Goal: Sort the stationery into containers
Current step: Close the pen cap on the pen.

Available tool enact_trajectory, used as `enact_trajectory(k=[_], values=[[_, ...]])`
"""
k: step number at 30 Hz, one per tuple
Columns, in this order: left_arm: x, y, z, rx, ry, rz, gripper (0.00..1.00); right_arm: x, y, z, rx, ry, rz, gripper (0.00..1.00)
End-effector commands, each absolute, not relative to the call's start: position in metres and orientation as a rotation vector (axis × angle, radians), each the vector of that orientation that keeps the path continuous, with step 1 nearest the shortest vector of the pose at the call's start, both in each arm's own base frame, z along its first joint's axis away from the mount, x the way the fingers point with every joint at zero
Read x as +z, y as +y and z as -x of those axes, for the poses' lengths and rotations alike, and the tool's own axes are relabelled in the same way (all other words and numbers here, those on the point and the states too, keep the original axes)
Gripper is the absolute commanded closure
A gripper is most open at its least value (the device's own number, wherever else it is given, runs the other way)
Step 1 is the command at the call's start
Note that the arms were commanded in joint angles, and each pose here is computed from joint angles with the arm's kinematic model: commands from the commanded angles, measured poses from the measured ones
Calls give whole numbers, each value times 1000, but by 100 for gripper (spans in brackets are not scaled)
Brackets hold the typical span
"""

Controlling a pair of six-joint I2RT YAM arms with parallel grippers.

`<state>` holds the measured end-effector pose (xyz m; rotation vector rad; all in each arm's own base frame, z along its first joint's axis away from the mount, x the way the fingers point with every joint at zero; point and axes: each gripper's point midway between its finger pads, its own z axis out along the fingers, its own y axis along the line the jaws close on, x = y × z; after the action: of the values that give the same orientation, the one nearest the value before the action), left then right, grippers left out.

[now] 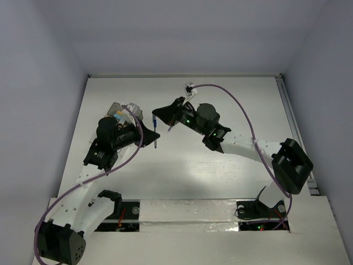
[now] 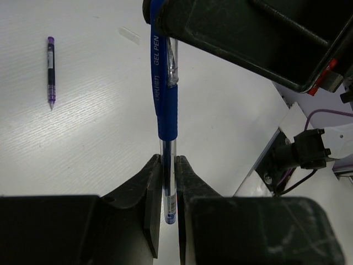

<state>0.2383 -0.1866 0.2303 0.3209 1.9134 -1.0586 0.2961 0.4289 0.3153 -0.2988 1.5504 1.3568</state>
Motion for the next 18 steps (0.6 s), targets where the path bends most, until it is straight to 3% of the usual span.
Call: enact_trajectory(k=[1,18], values=[[257,-183,-246,-1033,1787,-336,100,310,430,-274,1379,1555,353,100],[294,-179,-250,-1008,1691,-320,100,227,446,-227,1397,1774,476,100]])
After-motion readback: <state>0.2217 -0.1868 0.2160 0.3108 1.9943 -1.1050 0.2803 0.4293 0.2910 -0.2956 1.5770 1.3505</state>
